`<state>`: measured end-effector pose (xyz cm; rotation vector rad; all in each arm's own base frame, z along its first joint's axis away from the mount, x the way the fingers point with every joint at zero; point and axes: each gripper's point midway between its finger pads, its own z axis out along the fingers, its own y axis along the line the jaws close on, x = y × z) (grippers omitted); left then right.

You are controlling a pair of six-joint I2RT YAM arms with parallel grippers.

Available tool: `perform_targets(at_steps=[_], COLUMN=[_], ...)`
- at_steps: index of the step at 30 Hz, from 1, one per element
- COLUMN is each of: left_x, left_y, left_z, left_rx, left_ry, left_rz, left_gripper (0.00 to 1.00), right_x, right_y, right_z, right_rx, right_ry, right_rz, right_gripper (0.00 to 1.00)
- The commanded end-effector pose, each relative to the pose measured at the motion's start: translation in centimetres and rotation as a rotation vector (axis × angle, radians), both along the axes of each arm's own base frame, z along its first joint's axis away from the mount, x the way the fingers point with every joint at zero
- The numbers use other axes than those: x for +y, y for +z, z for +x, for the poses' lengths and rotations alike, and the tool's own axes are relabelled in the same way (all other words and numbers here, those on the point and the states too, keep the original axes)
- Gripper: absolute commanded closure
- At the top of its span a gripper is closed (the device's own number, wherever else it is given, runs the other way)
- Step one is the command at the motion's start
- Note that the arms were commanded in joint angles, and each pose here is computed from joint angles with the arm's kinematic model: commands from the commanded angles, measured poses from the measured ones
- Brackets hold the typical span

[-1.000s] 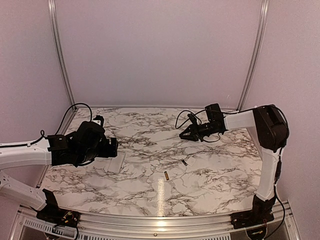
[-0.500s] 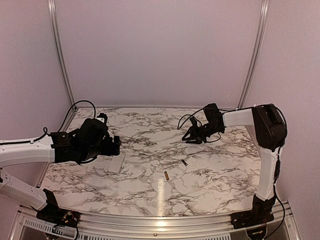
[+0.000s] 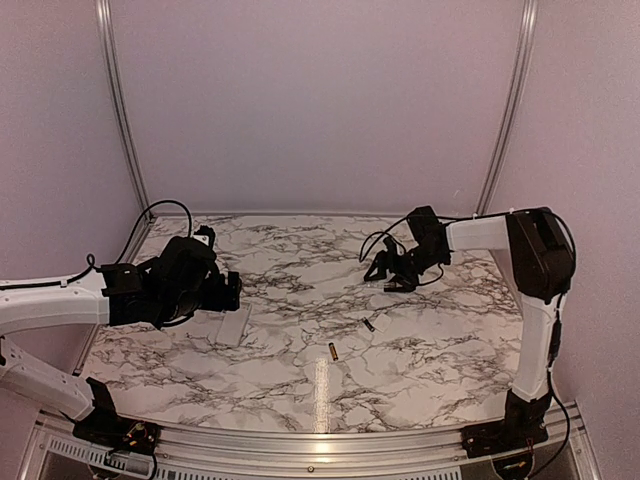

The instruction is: Unload the batteries from the remote control

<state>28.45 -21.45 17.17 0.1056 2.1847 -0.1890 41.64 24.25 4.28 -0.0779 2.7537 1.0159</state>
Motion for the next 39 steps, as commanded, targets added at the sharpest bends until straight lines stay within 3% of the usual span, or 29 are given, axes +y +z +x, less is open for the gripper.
perform_targets(at_steps=[1,5,13,25,34,39], left_x=[0.3,0.3,-0.4,-1.4,-1.8,-1.8], left_y=[0.5,0.5,0.6,0.7,0.9,1.0], left_z=[0.2,0.3,0.8,1.5,1.9,1.9], left_rx=[-0.020,-0.023,-0.032,-0.041,-0.044,-0.040], left_ry=[0.012,0.014,0.004,-0.013,-0.019,-0.025], left_rz=[-0.005,-0.002,0.003,0.019,0.029,0.040], left_gripper=[0.01,0.01,0.01,0.01,0.01,0.01], right_x=[-1.7,-3.2,-5.6,-9.2,-11.6,-12.8], right_y=[0.8,1.0,1.4,2.8,2.2,4.6], right_z=[0.3,0.2,-0.2,-0.3,-2.0,-2.3], right_rx=[-0.031,-0.044,-0.081,-0.175,-0.121,-0.165], right_ry=[-0.034,-0.052,-0.048,0.028,0.032,-0.031], right_rz=[-0.118,-0.206,-0.413,-1.002,-1.203,-1.242], right_gripper=[0.19,0.06,0.02,0.02,0.02,0.02])
